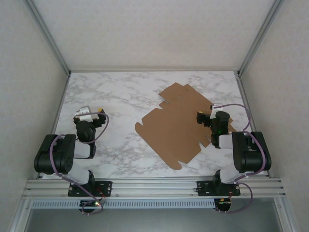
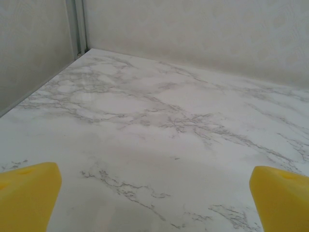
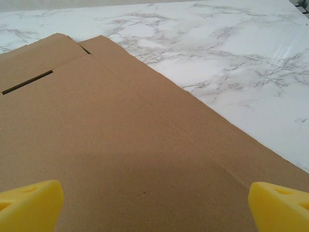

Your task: Fold the paper box

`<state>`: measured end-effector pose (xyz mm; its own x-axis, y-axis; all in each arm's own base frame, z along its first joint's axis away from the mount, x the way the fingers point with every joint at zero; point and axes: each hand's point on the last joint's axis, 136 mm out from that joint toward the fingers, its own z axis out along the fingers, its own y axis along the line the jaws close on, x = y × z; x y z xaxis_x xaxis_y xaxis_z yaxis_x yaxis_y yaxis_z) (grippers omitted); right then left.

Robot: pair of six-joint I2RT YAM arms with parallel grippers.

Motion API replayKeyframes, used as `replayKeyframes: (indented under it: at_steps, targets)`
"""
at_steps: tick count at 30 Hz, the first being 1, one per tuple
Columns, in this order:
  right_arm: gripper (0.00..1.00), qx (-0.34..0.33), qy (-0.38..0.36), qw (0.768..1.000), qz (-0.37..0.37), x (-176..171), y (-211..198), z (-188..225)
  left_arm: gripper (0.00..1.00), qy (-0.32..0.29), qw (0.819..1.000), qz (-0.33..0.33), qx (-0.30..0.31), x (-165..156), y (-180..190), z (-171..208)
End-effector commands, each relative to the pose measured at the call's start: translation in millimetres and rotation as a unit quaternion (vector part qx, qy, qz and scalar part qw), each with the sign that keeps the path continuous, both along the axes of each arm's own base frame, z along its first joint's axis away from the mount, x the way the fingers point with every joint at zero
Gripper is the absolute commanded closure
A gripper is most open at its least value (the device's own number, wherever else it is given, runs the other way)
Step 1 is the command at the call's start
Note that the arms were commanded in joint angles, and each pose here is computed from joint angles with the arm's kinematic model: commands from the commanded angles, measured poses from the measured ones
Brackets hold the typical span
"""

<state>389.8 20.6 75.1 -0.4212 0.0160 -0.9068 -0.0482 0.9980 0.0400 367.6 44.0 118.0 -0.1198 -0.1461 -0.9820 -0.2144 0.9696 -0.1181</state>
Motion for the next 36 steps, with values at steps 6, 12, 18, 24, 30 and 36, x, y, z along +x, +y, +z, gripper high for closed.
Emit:
replayKeyframes:
  at_steps: [6, 12, 18, 24, 30, 36]
  targets:
    - [0.01, -0.003, -0.011, 1.000, -0.007, 4.5, -0.9, 7.1, 0.01, -0.026, 1.000, 0.011, -0.008, 3.9, 2.3, 13.0]
    - [0.01, -0.003, -0.010, 1.000, -0.007, 4.1, -0.9, 6.3, 0.00, -0.026, 1.000, 0.010, -0.007, 4.0, 1.7, 13.4]
    - [0.01, -0.001, -0.011, 1.000, -0.006, 4.5, -0.4, 7.0, 0.01, -0.023, 1.000, 0.002, -0.009, 5.0, 0.7, 12.4]
    - [0.01, -0.037, 0.002, 0.997, 0.064, 6.8, 32.4, 45.5, 0.00, -0.009, 0.998, -0.049, 0.036, 19.9, -34.2, 60.8]
    - [0.01, 0.014, -0.083, 0.989, 0.122, -6.5, 100.1, 163.6, 0.01, -0.104, 0.982, -0.157, 0.026, -2.8, -128.1, 170.5]
    - [0.01, 0.079, -0.063, 0.992, 0.079, -57.4, 120.7, 250.0, 0.01, -0.087, 0.979, -0.153, -0.105, -44.4, -167.9, 242.8]
